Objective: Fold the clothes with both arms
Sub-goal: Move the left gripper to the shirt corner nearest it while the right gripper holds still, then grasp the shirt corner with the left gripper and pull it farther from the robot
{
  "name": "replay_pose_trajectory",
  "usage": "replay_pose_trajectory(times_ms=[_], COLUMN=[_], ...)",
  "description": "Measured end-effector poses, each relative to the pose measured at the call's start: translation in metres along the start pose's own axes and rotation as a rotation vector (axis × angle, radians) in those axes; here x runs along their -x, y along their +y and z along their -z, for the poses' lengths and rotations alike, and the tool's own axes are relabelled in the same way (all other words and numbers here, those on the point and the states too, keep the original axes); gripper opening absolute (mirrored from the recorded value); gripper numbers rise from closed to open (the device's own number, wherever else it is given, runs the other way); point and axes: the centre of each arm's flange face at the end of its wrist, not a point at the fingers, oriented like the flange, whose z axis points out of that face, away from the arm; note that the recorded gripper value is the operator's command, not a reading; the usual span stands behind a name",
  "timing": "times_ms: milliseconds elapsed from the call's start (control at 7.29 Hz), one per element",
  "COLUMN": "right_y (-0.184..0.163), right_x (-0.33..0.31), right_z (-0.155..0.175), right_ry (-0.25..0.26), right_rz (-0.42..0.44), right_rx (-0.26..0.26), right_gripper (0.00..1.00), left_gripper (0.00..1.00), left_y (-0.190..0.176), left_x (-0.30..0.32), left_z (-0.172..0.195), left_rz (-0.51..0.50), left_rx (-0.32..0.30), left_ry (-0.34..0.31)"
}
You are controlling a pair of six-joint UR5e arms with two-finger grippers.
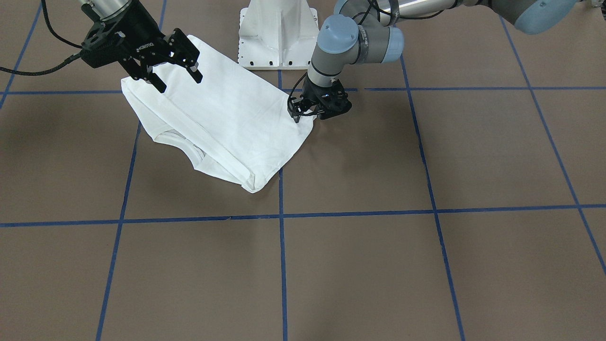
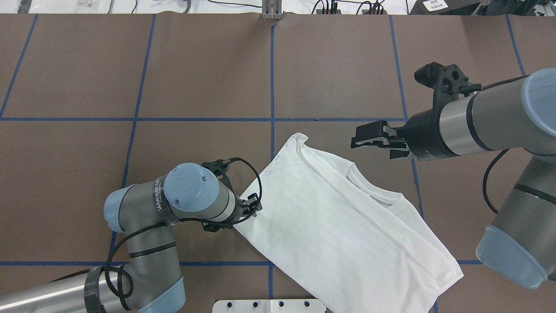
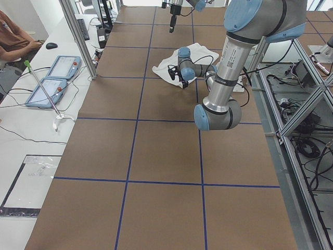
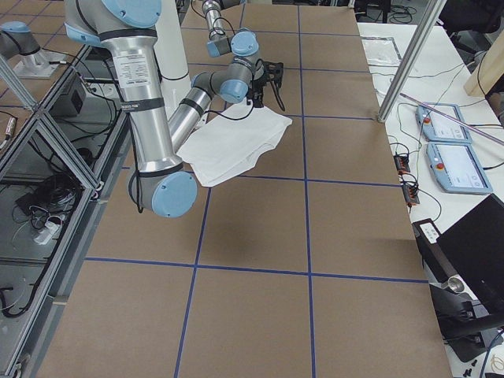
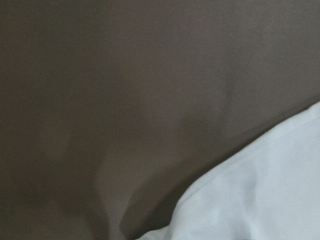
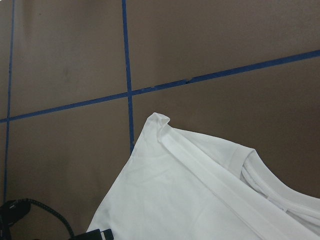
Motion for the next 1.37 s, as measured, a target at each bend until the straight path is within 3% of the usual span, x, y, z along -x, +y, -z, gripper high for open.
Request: replay_pose_trajectory(times_ms=[137, 275, 824, 1373], right_y=[0.000, -0.001, -0.003, -0.011], right_x=[0.000, -0.001, -0.001, -0.007], right_z=[0.000, 0.000, 0.002, 0.006], right_ry=[0.000, 0.001, 0.002, 0.011], right_rz=[0.000, -0.001, -0.003, -0.014], right_rx=[-0.001, -0.001, -0.010, -0.038], right_gripper=[1.00, 1.00, 1.00, 1.00], left_gripper=[0.04, 0.00, 0.00, 0.00], left_y=[0.000, 0.001, -0.005, -0.097], left_x=[0.000, 0.000, -0.008, -0.008], left_z=[0.000, 0.001, 0.029, 0.062], left_rz=[-0.001, -0.002, 0.005, 0.013], left_rx=[0.001, 0.001, -0.006, -0.128], left_ry=[0.002, 0.004, 0.054, 0.073])
